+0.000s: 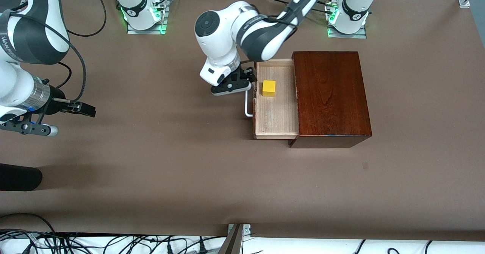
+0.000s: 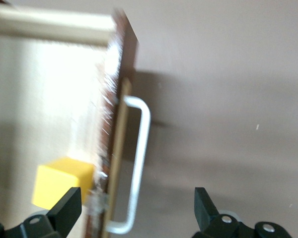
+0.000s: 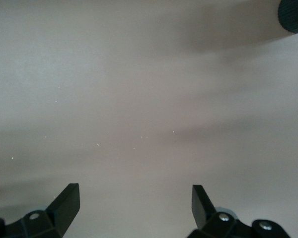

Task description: Open drawer, take yellow block, close drawer

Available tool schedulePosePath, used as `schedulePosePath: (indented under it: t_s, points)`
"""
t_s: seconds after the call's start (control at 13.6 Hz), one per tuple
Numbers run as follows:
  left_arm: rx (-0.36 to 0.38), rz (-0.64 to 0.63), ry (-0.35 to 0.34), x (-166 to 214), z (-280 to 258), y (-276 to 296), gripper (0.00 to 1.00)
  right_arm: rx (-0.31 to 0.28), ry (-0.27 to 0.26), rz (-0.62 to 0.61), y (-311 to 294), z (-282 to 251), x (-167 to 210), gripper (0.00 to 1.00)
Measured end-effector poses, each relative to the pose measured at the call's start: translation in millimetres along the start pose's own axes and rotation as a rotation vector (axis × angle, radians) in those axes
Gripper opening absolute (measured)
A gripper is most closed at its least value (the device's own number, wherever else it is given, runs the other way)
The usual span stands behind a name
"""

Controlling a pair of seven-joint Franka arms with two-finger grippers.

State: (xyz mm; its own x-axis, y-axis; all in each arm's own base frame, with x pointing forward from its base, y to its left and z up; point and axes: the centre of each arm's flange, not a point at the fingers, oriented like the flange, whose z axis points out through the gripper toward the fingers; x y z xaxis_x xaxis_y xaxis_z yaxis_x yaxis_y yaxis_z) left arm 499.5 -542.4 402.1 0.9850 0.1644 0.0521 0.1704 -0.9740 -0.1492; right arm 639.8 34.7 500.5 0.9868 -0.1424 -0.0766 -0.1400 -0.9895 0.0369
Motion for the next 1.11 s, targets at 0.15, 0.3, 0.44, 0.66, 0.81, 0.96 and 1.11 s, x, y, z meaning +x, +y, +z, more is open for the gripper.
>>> schedulePosePath:
  t_s: [0.15, 0.3, 0.44, 0.66, 0.81, 0.96, 1.11]
  points:
    - [-0.062, -0.018, -0.019, 44, -35, -41, 1.00, 0.009, -0.001, -0.035, -21, -1, -5, 1.00]
    - [-0.121, -0.026, -0.050, 92, -57, -94, 1.00, 0.023, -0.002, -0.107, -62, -3, -16, 1.00]
    - [-0.126, -0.043, -0.063, 126, -71, -144, 1.00, 0.041, -0.001, -0.193, -111, -6, -35, 1.00]
    - [-0.119, -0.078, -0.069, 156, -93, -206, 1.00, 0.064, -0.004, -0.312, -174, -11, -66, 1.00]
    - [-0.119, -0.105, -0.070, 175, -111, -262, 1.00, 0.080, -0.009, -0.394, -215, -14, -91, 1.00]
    - [-0.143, -0.102, -0.066, 192, -128, -328, 1.00, 0.113, -0.021, -0.467, -253, -17, -118, 1.00]
    - [-0.197, -0.073, -0.073, 212, -132, -401, 1.00, 0.182, -0.043, -0.528, -290, -22, -148, 1.00]
